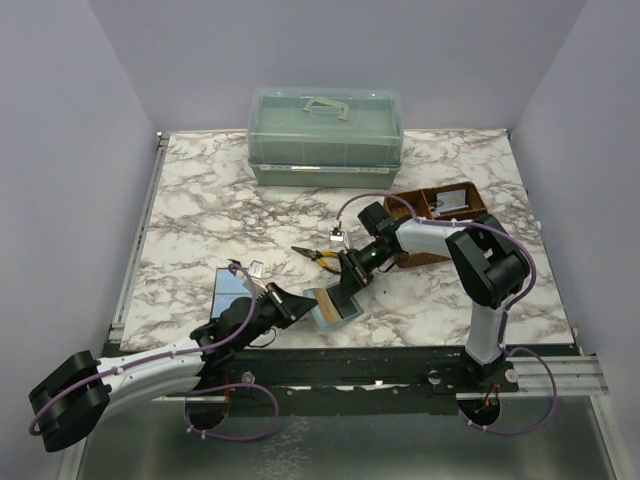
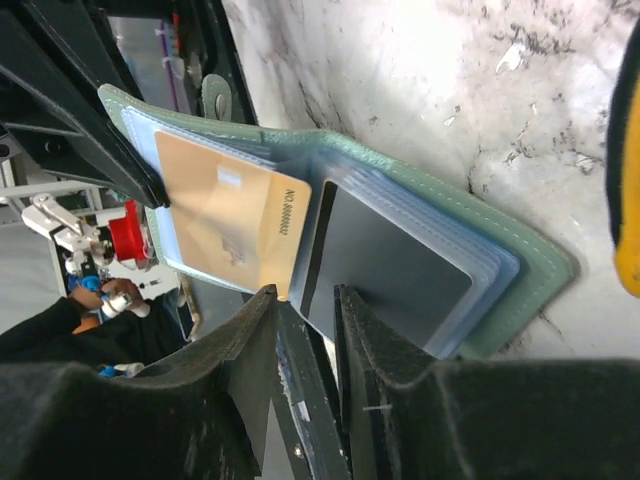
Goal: Take the credit cards out of the card holder
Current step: Pick up the card holder from the center of the board, then remove the credit card from the card holder.
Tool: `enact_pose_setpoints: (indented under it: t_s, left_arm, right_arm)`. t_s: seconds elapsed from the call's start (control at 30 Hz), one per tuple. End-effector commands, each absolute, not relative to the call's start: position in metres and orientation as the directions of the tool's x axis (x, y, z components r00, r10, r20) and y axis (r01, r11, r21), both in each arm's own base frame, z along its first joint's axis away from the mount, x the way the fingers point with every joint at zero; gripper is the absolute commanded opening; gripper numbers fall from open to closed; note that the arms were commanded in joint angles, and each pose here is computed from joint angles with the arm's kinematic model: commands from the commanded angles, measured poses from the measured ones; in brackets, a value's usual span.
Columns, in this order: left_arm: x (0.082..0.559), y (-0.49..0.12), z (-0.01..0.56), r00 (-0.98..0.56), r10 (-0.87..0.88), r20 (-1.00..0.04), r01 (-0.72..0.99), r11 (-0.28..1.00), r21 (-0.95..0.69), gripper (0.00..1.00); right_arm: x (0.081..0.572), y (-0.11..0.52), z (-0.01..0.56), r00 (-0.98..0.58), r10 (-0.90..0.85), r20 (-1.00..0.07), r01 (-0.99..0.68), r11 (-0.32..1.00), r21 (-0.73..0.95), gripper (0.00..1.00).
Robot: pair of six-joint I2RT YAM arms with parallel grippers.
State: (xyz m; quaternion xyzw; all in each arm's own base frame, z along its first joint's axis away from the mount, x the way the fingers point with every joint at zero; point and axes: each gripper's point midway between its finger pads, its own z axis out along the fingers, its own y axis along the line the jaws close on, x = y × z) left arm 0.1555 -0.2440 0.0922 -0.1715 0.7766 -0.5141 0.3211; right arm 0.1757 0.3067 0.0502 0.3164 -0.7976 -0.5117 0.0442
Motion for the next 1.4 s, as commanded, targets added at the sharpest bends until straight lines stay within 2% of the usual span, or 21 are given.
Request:
enact_pose_setpoints:
  t_s: [0.0, 0.2, 0.43, 0.53, 0.7, 0.83, 1.0, 1.37]
  left_arm:
    - [0.146, -0.238, 0.089, -0.728, -0.564, -0.391, 0.178, 0.396, -0.901, 0.00]
    - [0.146, -0.240, 0.114, -0.701, -0.575, -0.422, 0.271, 0.333, -0.903, 0.00]
    - [0.145, -0.241, 0.143, -0.670, -0.608, -0.426, 0.347, 0.251, -0.904, 0.00]
    - [0.145, -0.241, 0.155, -0.661, -0.621, -0.422, 0.369, 0.221, -0.903, 0.00]
    - [0.146, -0.247, 0.181, -0.646, -0.625, -0.439, 0.423, 0.185, -0.887, 0.00]
    - [0.149, -0.253, 0.195, -0.630, -0.628, -0.456, 0.454, 0.178, -0.873, 0.00]
    - [0.152, -0.256, 0.196, -0.622, -0.630, -0.464, 0.465, 0.180, -0.867, 0.00]
    - [0.160, -0.261, 0.216, -0.585, -0.661, -0.469, 0.509, 0.151, -0.847, 0.00]
  right_arm:
    - [0.173, 0.307, 0.077, -0.768, -0.538, -0.347, -0.483, 0.130, 0.866, 0.36]
    - [0.171, 0.307, 0.099, -0.778, -0.515, -0.359, -0.441, 0.042, 0.897, 0.40]
    - [0.162, 0.305, 0.153, -0.780, -0.479, -0.404, -0.366, -0.174, 0.914, 0.45]
    - [0.159, 0.303, 0.171, -0.775, -0.474, -0.417, -0.358, -0.215, 0.909, 0.46]
    - [0.156, 0.301, 0.179, -0.777, -0.475, -0.414, -0.354, -0.215, 0.910, 0.49]
    - [0.168, 0.306, 0.164, -0.786, -0.448, -0.425, -0.439, -0.079, 0.895, 0.53]
    - [0.177, 0.304, 0.152, -0.802, -0.434, -0.411, -0.460, 0.008, 0.888, 0.57]
    - [0.178, 0.304, 0.140, -0.819, -0.436, -0.373, -0.436, 0.052, 0.898, 0.60]
